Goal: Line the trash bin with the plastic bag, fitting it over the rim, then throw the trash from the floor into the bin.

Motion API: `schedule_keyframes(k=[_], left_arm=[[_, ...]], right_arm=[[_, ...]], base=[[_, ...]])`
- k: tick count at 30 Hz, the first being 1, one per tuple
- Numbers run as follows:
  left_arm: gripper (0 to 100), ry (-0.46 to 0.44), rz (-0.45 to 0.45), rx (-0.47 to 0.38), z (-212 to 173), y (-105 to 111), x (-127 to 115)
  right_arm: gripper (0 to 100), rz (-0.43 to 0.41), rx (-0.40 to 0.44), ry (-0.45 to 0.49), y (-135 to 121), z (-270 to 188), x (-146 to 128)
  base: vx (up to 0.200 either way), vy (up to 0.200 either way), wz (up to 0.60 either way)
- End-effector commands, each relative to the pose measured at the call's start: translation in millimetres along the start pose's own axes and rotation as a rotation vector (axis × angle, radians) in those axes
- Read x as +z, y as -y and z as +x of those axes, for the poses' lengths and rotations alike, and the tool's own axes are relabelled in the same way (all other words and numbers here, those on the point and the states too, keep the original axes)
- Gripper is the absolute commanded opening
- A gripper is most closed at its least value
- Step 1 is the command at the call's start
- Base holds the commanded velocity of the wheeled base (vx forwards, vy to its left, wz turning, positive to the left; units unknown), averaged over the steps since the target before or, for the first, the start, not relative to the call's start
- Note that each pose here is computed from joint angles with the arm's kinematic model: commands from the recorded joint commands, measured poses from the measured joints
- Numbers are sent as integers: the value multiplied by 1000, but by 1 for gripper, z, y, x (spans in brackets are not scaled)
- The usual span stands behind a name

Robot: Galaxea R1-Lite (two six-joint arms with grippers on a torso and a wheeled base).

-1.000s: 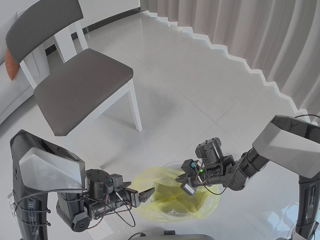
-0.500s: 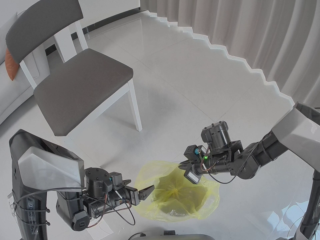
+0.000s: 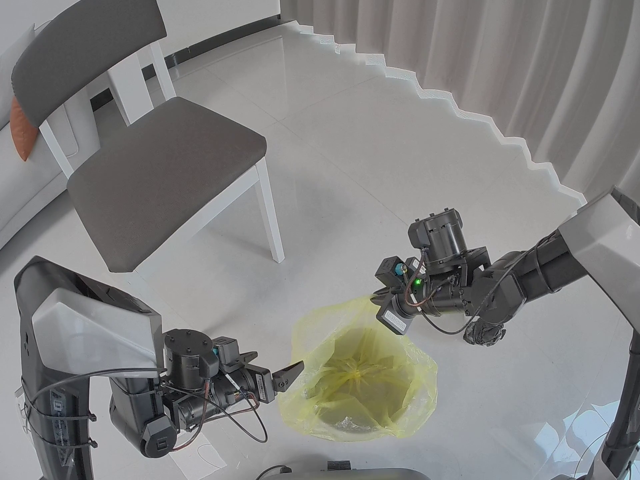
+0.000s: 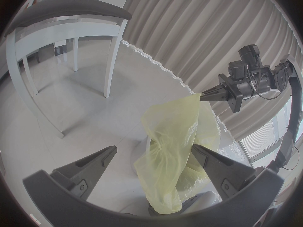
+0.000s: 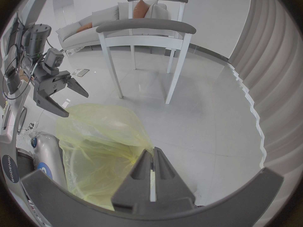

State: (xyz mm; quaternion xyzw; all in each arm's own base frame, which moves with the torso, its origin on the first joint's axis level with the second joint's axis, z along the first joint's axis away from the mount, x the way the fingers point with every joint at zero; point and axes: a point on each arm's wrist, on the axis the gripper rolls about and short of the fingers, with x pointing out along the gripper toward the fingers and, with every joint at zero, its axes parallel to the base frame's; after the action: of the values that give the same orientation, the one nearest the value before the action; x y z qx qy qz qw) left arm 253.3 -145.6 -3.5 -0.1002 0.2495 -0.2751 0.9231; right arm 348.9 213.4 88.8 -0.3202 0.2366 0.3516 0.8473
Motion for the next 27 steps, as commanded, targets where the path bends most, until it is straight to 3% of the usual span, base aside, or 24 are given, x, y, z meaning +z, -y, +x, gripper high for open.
schedule_keyframes(k=[1, 6, 15, 27], left_arm=[[100, 4, -1, 0, 0, 0, 1], [100, -1, -5, 6, -3, -1, 0], [100, 0, -4, 6, -1, -2, -2], [100, -18, -6, 10, 2, -3, -7]], right_arm=[[0, 3, -2, -18, 7, 21, 1], [0, -3, 13, -52, 10, 45, 4], [0, 4, 40, -105, 5, 83, -14], [0, 3, 66, -136, -4, 90, -24]], base=[[0, 0, 0], [0, 0, 0], [0, 0, 0], [0, 0, 0]])
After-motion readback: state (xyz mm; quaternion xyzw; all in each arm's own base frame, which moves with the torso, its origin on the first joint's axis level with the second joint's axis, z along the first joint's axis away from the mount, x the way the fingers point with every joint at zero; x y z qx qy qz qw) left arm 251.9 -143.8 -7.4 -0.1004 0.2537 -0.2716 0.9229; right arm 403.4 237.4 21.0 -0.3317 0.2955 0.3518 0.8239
